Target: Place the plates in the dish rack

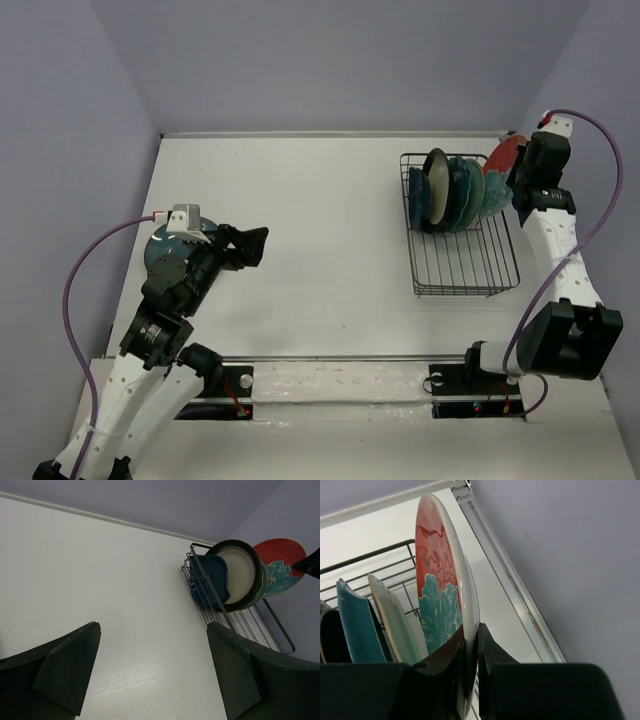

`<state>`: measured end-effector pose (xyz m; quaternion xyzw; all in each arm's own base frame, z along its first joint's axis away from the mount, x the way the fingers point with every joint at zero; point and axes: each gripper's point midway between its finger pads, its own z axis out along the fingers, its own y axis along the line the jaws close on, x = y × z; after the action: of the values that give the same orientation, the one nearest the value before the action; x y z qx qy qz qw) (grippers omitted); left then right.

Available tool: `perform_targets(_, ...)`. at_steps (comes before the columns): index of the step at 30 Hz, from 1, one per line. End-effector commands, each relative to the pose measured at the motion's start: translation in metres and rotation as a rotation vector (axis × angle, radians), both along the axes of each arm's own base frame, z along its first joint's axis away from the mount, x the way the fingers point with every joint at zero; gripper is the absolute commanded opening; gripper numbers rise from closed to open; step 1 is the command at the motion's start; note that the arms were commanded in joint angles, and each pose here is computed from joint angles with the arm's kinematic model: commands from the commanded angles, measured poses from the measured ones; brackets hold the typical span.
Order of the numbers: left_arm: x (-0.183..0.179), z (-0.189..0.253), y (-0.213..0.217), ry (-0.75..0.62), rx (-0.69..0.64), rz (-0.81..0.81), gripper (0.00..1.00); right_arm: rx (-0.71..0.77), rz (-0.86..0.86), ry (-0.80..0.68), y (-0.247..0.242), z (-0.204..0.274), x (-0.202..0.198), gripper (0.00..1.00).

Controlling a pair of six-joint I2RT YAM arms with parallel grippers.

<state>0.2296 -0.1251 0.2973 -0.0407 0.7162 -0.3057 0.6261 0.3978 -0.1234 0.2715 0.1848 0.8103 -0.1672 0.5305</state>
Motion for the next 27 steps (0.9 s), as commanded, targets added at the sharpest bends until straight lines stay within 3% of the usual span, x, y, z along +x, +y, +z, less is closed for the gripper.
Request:
perform_targets(1, -0.002, 0.013, -0.003, -0.056, -0.008, -0.018, 0.98, -0.101, 0.070, -0.293, 0.004, 0.086, 0.014, 0.07)
perform_targets(12, -0.001, 0.012, -0.002, -0.048, -0.002, -0.007, 0.98, -0.136, 0.232, -0.178, 0.036, 0.064, 0.029, 0.07)
perform_targets(27, 0.002, 0.006, -0.002, -0.026, 0.006, 0.000, 0.98, -0.288, 0.218, -0.239, 0.048, 0.118, 0.014, 0.07)
